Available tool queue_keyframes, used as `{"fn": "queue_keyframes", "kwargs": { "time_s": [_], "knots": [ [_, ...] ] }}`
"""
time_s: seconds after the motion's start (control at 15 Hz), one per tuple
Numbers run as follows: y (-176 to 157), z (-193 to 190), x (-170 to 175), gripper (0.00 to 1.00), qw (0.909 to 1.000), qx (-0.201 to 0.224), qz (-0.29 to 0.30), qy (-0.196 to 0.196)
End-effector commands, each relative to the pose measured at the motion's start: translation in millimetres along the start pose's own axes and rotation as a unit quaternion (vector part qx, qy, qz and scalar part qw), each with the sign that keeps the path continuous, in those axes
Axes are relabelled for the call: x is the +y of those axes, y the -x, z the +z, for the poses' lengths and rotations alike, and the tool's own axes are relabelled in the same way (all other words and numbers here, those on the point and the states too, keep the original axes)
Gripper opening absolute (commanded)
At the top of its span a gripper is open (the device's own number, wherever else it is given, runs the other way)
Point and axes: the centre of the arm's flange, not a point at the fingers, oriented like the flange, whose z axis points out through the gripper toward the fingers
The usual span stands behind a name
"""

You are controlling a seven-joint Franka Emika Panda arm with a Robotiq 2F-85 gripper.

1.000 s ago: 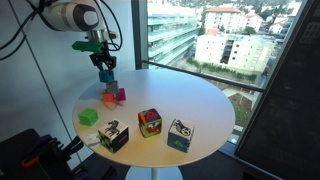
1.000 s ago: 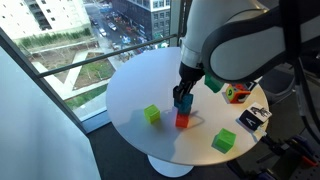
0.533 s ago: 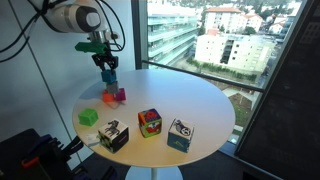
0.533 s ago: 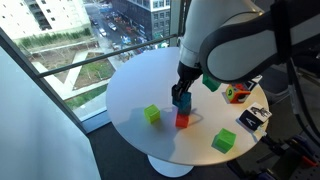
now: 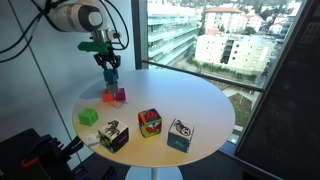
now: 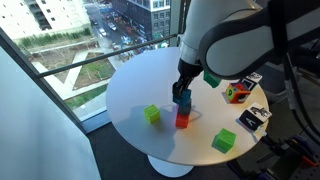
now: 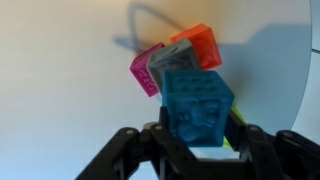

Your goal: Pick up the blue block and put it on the gray block

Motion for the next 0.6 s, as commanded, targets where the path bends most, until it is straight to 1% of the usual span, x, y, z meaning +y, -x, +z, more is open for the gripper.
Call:
{"fn": "queue_keyframes", "kwargs": {
  "time_s": [0.0, 0.53],
  "knots": [
    [-10.0, -5.0, 9.2, 0.30, 0.9997, -0.008, -0.023, 0.005],
    [-9.5, -3.4, 9.6, 0.30, 0.9970, -0.028, -0.071, 0.008]
  ]
}}
